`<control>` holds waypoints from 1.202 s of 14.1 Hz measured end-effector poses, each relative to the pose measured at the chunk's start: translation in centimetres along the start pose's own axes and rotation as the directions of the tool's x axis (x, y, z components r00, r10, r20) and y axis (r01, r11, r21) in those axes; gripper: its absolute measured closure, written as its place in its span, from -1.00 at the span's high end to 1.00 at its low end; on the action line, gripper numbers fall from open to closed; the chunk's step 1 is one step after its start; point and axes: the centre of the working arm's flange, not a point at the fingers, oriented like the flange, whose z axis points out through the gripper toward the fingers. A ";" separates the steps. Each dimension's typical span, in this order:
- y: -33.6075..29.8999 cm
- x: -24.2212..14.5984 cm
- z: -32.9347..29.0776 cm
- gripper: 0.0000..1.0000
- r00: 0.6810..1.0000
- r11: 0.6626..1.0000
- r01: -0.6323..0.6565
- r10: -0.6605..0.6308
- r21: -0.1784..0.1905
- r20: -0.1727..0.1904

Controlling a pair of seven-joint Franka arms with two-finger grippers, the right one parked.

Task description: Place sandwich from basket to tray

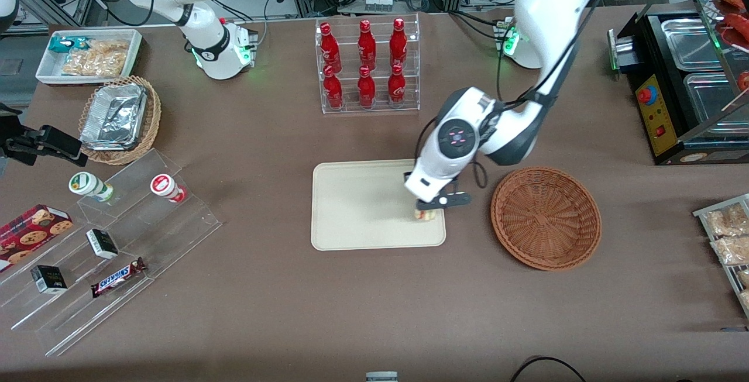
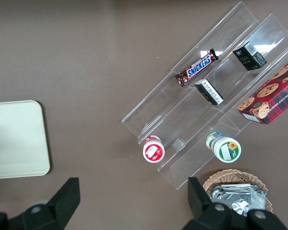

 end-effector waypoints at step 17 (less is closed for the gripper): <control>1.2 5.6 -5.2 1.00 0.976 0.990 0.138 -0.143 -0.036 -0.165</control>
